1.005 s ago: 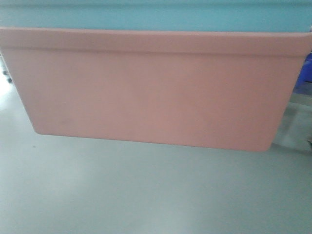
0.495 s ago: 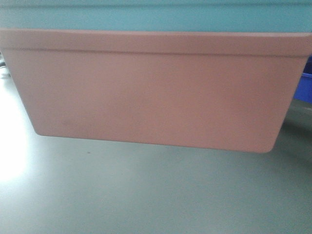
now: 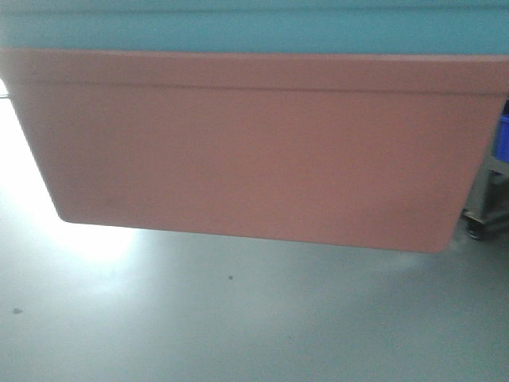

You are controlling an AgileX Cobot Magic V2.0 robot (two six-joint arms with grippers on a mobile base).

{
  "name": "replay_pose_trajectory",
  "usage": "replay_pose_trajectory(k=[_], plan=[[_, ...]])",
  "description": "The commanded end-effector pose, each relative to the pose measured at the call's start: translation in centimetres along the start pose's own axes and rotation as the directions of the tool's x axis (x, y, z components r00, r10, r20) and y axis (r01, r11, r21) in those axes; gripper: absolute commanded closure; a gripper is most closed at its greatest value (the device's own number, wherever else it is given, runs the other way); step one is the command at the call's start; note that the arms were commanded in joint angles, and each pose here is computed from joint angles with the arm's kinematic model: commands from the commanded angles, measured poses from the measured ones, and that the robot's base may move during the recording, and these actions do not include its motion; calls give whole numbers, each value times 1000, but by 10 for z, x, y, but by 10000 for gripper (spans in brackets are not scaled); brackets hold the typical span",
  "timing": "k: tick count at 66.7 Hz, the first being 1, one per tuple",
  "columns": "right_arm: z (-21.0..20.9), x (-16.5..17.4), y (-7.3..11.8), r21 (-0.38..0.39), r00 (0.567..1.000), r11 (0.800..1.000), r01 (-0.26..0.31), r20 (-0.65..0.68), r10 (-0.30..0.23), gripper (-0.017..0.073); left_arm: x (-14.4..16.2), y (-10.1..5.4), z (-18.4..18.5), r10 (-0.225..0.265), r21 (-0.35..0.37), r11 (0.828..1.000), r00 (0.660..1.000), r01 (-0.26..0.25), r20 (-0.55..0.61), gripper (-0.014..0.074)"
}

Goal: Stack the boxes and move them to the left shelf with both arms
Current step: 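Hold the stacked bins raised in both grippers while the base drives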

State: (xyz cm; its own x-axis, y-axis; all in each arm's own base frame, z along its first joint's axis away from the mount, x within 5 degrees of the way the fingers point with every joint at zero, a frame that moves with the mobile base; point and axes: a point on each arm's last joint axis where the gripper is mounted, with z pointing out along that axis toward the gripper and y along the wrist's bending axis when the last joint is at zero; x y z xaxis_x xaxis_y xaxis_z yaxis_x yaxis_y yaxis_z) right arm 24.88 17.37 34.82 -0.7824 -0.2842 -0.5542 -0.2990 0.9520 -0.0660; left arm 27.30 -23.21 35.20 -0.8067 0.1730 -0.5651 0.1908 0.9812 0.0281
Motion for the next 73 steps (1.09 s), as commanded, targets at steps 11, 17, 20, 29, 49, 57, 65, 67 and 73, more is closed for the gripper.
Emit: replay_pose_trajectory(k=[11,17,20,29,49,57,65,67,73], plan=[[-28,-23,19,-207,969,978,-22,236,72,504,-12,-26,-35,-100,291,955,986,58,132,596],[-28,-23,19,-207,969,978,-22,236,72,504,-12,-26,-35,-100,291,955,986,58,132,596],[-28,-23,19,-207,969,978,-22,236,72,504,-12,-26,-35,-100,291,955,986,58,132,596],[-28,-23,19,-207,969,978,-22,236,72,504,-12,-26,-35,-100,291,955,986,58,132,596],[-28,-23,19,-206,969,978,-22,236,71,504,-12,-26,-35,-100,291,955,986,58,132,596],[-28,-23,19,-206,969,978,-22,236,71,504,-12,-26,-35,-100,291,955,986,58,132,596],[-28,-23,19,-206,969,978,-22,236,71,504,-12,-26,-35,-100,291,955,986,58,132,596],[-28,-23,19,-206,969,978,-22,236,71,504,-12,-26,-35,-100,291,955,986,58,132,596],[-28,-23,19,-205,969,978,-22,236,71,504,-12,-26,-35,-100,291,955,986,58,132,596]])
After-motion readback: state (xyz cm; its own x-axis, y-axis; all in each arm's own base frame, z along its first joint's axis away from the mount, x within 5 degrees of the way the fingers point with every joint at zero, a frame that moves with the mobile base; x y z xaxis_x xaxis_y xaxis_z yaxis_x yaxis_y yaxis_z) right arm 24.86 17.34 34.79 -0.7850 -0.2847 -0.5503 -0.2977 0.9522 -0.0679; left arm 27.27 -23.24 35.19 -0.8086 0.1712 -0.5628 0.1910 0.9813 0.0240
